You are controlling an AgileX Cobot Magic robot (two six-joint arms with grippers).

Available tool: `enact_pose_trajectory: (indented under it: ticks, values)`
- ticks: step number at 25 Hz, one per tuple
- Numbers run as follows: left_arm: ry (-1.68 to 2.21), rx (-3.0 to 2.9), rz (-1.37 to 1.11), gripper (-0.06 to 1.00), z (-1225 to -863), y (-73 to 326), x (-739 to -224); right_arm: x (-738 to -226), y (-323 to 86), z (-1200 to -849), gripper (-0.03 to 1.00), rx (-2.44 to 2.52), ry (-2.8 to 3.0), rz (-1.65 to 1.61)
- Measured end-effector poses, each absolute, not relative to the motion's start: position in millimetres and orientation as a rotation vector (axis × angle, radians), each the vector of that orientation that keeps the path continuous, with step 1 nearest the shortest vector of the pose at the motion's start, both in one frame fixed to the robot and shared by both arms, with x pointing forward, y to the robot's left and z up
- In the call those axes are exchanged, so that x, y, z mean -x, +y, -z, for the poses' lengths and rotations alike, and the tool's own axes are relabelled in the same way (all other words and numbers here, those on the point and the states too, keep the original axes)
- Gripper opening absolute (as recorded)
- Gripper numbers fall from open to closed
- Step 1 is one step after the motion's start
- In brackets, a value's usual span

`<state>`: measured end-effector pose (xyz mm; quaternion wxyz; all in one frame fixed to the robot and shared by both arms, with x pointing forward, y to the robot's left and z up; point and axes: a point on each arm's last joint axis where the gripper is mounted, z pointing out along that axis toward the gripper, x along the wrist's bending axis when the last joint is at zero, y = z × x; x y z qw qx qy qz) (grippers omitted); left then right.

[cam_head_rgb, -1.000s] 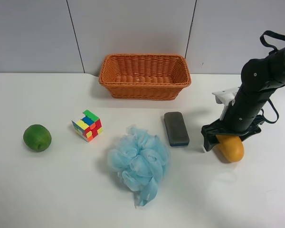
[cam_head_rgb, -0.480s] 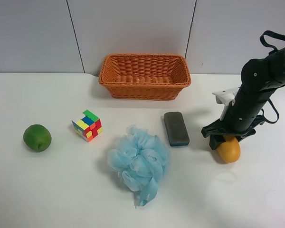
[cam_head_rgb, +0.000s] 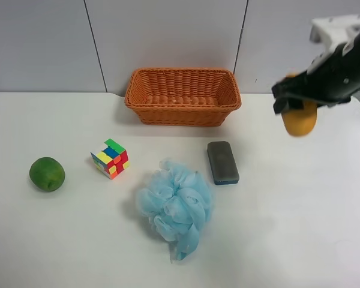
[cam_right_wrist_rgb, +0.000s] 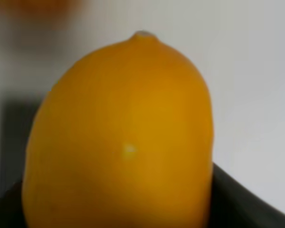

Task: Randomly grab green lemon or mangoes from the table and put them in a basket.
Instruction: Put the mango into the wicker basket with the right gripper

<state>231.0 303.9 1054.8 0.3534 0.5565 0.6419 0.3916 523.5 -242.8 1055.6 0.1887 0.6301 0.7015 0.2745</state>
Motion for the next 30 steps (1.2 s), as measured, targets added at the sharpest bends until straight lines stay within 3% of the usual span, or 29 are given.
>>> enact_pose_trajectory:
  ticks: [3, 7, 22, 30]
  values:
    - [1.660, -1.439, -1.013, 0.95, -1054.8, 303.9, -231.0, -532.0, -234.2, -1087.5, 0.63, -1.654, 1.880, -0.932]
    - [1.660, -1.439, -1.013, 0.95, -1054.8, 303.9, -231.0, -560.3, -217.3, -1088.0, 0.63, -1.553, 1.816, -1.049]
    - [1.660, -1.439, -1.013, 0.95, -1054.8, 303.9, -231.0, -673.5, -173.9, -966.0, 0.63, -1.478, 1.718, -1.159]
    - [1.660, -1.439, -1.013, 0.95, -1054.8, 303.9, -231.0, -679.9, -169.7, -956.3, 0.63, -1.486, 1.728, -1.155]
